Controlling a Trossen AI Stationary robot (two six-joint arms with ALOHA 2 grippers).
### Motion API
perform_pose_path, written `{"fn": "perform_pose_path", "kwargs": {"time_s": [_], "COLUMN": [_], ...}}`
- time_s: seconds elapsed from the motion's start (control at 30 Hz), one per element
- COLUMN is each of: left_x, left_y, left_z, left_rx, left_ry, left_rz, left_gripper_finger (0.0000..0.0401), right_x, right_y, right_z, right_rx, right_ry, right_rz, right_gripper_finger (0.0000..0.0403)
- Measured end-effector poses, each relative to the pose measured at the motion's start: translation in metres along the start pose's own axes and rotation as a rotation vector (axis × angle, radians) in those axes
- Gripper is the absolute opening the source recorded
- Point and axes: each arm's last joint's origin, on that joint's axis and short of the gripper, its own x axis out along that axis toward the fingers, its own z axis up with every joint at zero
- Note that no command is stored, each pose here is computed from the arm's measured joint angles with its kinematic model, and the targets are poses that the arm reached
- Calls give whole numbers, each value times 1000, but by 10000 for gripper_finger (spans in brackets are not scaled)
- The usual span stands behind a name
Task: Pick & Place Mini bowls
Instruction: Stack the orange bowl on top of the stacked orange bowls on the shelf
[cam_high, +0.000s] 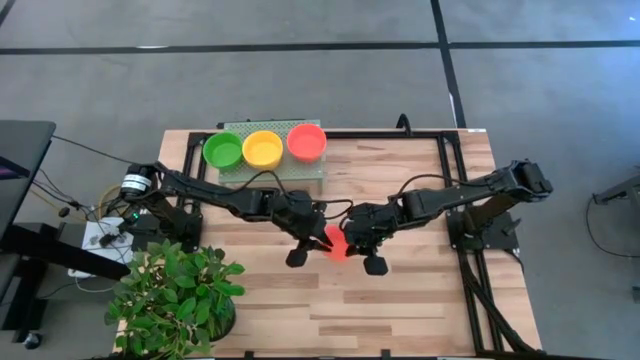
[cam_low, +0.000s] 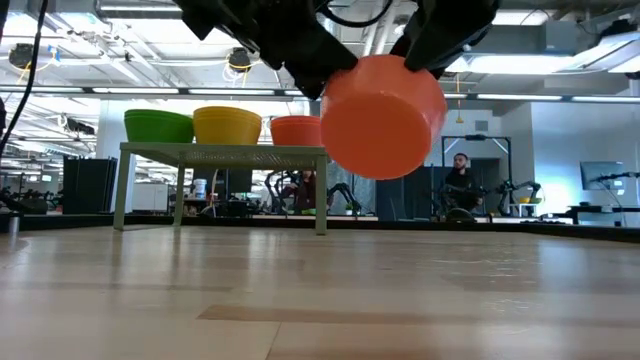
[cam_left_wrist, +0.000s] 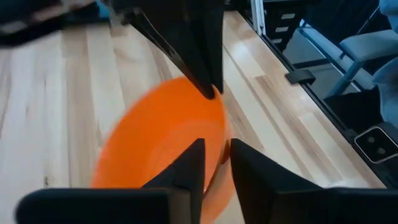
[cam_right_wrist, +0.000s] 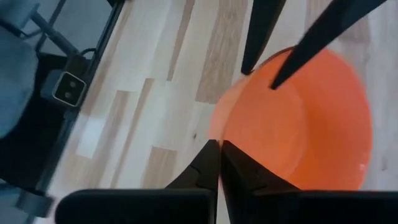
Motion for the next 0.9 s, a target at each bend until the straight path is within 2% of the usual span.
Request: {"fn": "perform_pose_path", "kwargs": {"time_s": [0.2, 0.33, 0.53, 0.6, 0.7, 0.83, 0.9], "left_x": [2, 5, 14, 14, 1, -31, -52], "left_y": [-5, -12, -42, -53, -65, -65, -59], "left_z": [-6, -15, -21, -14, 4, 35, 54], "left_rx": [-10, -25, -39, -11, 1, 76, 135], "left_ry": [37, 70, 110, 106, 188, 294, 296], "left_rz": [-30, -20, 51, 75, 72, 257, 342], "left_gripper_finger": [11, 10, 8, 8, 8, 10, 9], "right_x": [-1, -1, -8, -12, -15, -10, -8], "right_y": [0, 0, -1, 1, 5, 13, 15], "right_z": [6, 7, -3, -8, -22, -44, -54], "right_rx": [-96, -99, -98, -95, -111, -197, -222], "right_ry": [-58, -75, 20, 71, 169, 228, 224], "right_rz": [-8, -32, -75, -91, -77, -40, -18], "right_gripper_finger": [22, 45, 66, 69, 70, 70, 70]}}
